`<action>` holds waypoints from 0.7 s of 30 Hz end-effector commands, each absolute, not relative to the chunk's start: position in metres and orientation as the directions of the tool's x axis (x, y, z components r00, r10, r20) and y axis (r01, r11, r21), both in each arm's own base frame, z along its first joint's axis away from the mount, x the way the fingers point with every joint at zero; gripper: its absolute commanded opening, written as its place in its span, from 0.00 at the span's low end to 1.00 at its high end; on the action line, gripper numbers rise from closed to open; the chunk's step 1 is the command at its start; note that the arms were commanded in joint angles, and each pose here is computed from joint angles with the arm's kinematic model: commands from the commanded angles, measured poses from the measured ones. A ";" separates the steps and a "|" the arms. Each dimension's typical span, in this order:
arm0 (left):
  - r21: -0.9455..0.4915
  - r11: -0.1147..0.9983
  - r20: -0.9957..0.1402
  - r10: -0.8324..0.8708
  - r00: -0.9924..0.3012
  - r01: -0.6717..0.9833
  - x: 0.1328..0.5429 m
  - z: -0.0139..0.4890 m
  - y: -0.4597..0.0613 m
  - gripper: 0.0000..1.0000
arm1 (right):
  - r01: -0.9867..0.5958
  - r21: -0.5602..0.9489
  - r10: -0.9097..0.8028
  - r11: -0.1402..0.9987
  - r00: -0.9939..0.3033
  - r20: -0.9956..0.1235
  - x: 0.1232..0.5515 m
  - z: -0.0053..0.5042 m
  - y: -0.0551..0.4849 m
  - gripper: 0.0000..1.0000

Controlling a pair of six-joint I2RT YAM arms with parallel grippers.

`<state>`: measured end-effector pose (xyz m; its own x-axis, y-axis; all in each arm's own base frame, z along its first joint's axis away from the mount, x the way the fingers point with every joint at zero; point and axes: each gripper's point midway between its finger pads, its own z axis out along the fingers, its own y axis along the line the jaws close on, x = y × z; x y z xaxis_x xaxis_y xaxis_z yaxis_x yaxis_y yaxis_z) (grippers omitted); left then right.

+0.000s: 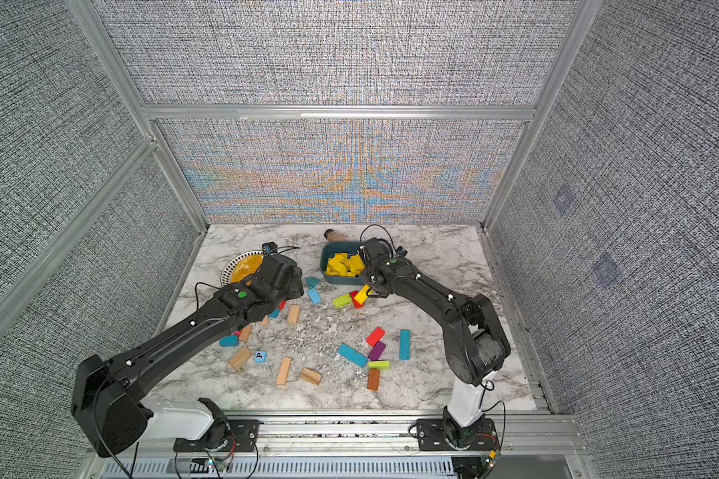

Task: Pick out the yellow building blocks
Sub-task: Place the building block in the storage box.

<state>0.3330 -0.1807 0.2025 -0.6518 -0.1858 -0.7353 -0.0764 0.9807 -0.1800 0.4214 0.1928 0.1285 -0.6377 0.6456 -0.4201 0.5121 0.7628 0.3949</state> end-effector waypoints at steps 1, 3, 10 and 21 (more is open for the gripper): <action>-0.161 0.974 -0.758 -0.224 -0.613 -0.156 0.332 0.204 -0.162 0.65 | 0.481 0.392 0.620 0.784 -0.621 -0.479 0.450 0.142 0.188 0.20; -0.148 0.972 -0.764 -0.228 -0.604 -0.181 0.328 0.203 -0.152 0.65 | 0.477 0.404 0.625 0.781 -0.606 -0.493 0.470 0.145 0.188 0.20; -0.125 0.961 -0.787 -0.246 -0.565 -0.245 0.321 0.200 -0.128 0.65 | 0.470 0.376 0.602 0.798 -0.606 -0.520 0.526 0.125 0.190 0.21; -0.192 0.921 -0.753 -0.359 -0.551 -0.338 0.313 0.174 -0.101 0.72 | 0.397 0.277 0.481 0.875 -0.650 -0.588 0.552 0.113 0.184 0.46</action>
<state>0.3135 -0.1059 0.1769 -0.5708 -0.3013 -0.7638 -0.3070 0.9411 -0.1418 0.5479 0.1883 0.1040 -0.6440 0.5289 -0.5527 0.4265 0.8480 0.3145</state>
